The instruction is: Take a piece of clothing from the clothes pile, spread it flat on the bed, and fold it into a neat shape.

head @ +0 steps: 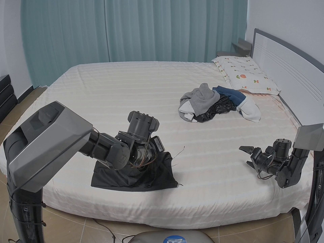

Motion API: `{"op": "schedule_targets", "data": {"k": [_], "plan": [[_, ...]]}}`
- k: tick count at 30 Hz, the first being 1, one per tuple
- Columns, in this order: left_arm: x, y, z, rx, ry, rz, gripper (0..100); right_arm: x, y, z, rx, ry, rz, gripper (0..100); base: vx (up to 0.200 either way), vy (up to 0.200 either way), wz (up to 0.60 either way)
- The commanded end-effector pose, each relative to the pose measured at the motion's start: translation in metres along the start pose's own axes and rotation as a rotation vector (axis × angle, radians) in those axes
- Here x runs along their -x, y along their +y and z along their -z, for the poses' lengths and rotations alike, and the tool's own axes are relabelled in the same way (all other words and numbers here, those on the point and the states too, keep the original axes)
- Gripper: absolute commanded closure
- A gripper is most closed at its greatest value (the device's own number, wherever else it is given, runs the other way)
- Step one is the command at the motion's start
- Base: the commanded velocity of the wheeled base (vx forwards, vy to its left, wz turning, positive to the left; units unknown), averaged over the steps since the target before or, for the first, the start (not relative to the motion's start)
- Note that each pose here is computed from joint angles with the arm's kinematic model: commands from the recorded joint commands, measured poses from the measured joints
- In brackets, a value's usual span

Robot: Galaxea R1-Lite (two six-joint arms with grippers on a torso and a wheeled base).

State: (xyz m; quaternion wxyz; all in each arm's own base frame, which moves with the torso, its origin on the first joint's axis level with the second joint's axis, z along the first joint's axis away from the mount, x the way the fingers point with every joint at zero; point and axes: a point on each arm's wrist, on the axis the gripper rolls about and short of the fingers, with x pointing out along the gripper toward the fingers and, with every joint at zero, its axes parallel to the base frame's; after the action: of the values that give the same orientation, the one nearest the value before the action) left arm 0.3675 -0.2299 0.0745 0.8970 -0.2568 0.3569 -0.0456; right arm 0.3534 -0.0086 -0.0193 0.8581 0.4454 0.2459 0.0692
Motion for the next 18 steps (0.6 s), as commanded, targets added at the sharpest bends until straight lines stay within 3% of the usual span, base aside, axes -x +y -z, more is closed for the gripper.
{"op": "schedule_targets", "data": {"k": [1,6,7,18], "plan": [[-0.014,0.006,0.01,0.0,0.023,-0.023,100,0.0,0.0,0.001,0.0,0.002,0.001,0,0.0,0.0,0.0],[-0.014,0.001,0.014,0.053,0.039,-0.009,100,0.0,0.0,0.001,0.0,0.002,0.001,0,0.0,0.0,0.0],[-0.014,0.001,0.014,0.053,0.039,-0.009,0,0.0,-0.001,0.001,-0.001,0.003,0.002,0,0.0,0.0,0.0],[-0.021,0.01,0.008,0.071,0.013,-0.045,0,0.0,-0.001,0.001,-0.002,0.005,0.004,0,0.0,0.0,0.0]]}}
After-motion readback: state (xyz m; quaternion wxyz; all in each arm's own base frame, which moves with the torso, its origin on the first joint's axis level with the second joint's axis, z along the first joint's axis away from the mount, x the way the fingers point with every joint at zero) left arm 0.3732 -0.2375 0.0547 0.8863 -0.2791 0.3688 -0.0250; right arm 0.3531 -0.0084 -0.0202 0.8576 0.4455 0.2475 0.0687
